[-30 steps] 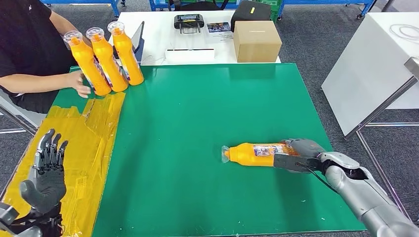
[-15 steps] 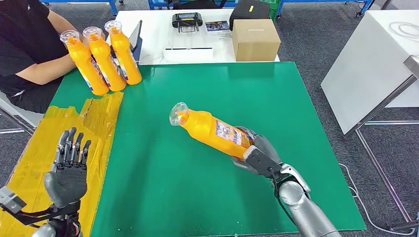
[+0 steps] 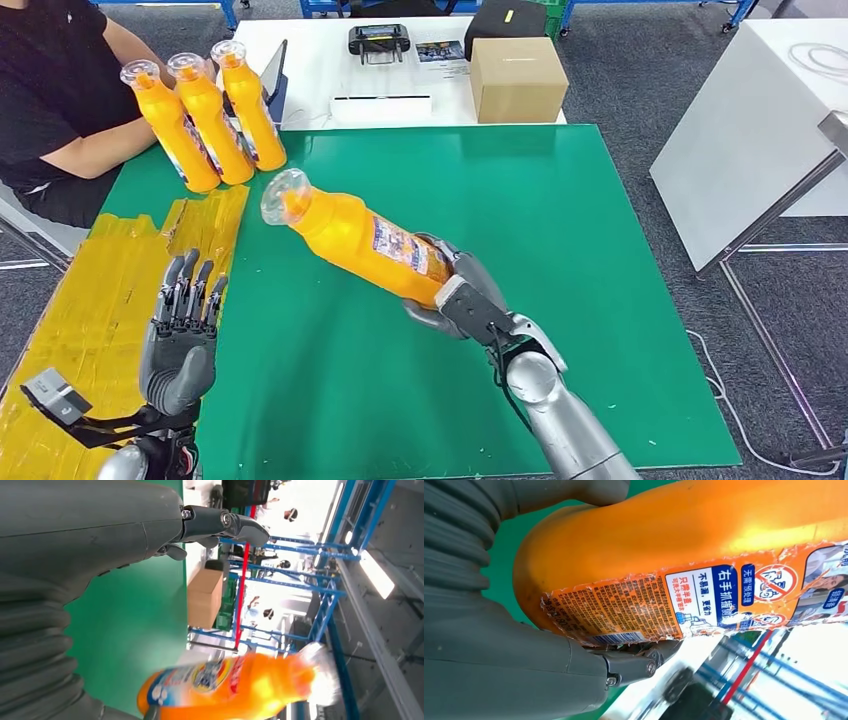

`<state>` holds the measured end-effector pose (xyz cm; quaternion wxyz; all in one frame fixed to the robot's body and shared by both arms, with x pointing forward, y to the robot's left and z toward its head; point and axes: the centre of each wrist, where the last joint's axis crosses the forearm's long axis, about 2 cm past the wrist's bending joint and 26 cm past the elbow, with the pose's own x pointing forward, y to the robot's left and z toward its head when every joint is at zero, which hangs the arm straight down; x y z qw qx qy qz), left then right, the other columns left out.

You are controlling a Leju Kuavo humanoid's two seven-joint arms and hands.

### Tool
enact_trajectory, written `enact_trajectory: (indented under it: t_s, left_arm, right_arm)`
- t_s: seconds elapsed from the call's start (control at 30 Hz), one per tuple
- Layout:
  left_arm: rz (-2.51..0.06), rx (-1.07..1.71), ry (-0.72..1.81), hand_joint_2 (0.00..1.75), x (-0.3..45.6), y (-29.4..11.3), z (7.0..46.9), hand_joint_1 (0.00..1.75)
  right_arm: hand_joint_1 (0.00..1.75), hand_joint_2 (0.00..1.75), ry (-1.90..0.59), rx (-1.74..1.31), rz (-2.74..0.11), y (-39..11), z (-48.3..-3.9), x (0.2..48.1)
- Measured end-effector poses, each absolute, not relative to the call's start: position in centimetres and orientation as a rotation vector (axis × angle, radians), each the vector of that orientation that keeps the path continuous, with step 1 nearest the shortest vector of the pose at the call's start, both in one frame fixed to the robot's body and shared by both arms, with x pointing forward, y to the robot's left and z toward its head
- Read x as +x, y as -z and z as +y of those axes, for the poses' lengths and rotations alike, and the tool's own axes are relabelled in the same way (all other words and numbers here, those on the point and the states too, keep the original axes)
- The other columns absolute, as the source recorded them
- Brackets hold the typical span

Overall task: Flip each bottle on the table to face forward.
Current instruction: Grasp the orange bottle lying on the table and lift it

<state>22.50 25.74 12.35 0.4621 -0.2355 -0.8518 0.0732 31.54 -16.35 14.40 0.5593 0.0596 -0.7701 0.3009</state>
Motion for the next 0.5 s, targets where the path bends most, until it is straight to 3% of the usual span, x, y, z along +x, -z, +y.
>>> enact_trajectory:
  t_s: [0.17,0.5]
  left_arm:
    - [-2.114,-0.580,-0.145,1.75,22.6,-13.0,24.4,0.00]
    - [-2.125,-0.613,-0.130,1.75,22.7,-13.5,23.7,0.00]
  right_arm:
    - [1.75,1.75,-0.745,0.214,-1.813,-15.2,-12.7,31.5]
    - [1.75,1.75,-0.790,0.264,-1.786,-15.0,-10.2,31.1]
